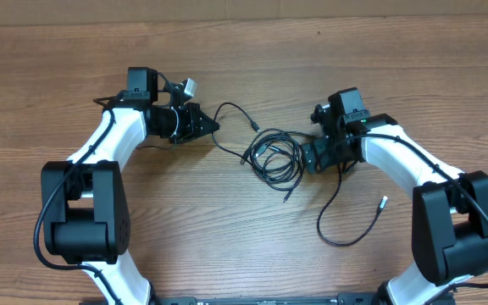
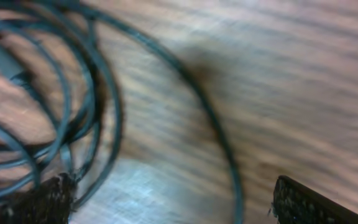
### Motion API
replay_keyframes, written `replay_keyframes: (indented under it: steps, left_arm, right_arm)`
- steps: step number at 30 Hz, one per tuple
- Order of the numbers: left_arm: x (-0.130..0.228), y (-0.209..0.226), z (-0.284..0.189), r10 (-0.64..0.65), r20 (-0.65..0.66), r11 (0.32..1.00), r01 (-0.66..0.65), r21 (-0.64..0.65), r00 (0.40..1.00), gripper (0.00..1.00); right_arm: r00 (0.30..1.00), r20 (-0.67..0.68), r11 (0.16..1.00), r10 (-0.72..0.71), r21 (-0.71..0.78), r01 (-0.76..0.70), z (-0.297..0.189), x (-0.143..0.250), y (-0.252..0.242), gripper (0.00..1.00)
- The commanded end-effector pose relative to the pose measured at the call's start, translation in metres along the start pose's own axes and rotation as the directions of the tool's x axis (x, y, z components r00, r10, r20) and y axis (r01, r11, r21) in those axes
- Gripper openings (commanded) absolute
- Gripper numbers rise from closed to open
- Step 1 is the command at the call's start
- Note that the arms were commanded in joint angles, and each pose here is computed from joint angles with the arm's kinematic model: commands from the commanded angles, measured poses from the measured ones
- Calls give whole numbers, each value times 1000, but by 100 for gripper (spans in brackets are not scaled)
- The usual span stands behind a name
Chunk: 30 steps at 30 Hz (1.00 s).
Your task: Untangle cables
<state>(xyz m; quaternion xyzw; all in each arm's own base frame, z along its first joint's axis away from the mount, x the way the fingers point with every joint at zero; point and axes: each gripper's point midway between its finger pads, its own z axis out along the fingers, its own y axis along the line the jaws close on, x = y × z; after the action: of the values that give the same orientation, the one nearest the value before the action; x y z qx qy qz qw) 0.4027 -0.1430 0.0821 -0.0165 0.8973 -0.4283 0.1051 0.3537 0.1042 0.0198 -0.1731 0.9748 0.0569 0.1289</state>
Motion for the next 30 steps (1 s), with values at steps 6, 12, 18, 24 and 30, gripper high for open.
replay_keyframes:
  steps: [6, 12, 18, 24, 30]
  left_arm:
    - [-5, -15, -7, 49, 20, 998, -50, 29, 999, 4]
    - [-5, -15, -7, 49, 20, 998, -50, 28, 999, 4]
    - [-5, -15, -7, 49, 20, 998, -50, 29, 999, 4]
    - [-5, -15, -7, 49, 21, 998, -49, 28, 999, 4]
    - [-6, -15, -7, 54, 24, 998, -55, 29, 998, 4]
  right_arm:
    - [1000, 17, 995, -8, 103, 6, 2, -3, -18, 99]
    - [1000, 8, 995, -7, 102, 6, 9, 4, -18, 95]
    - [1000, -16, 995, -3, 99, 5, 18, 10, -19, 95]
    - [999, -41, 995, 14, 97, -10, 26, 15, -19, 59]
    - [999, -35, 995, 18, 98, -14, 26, 14, -19, 4]
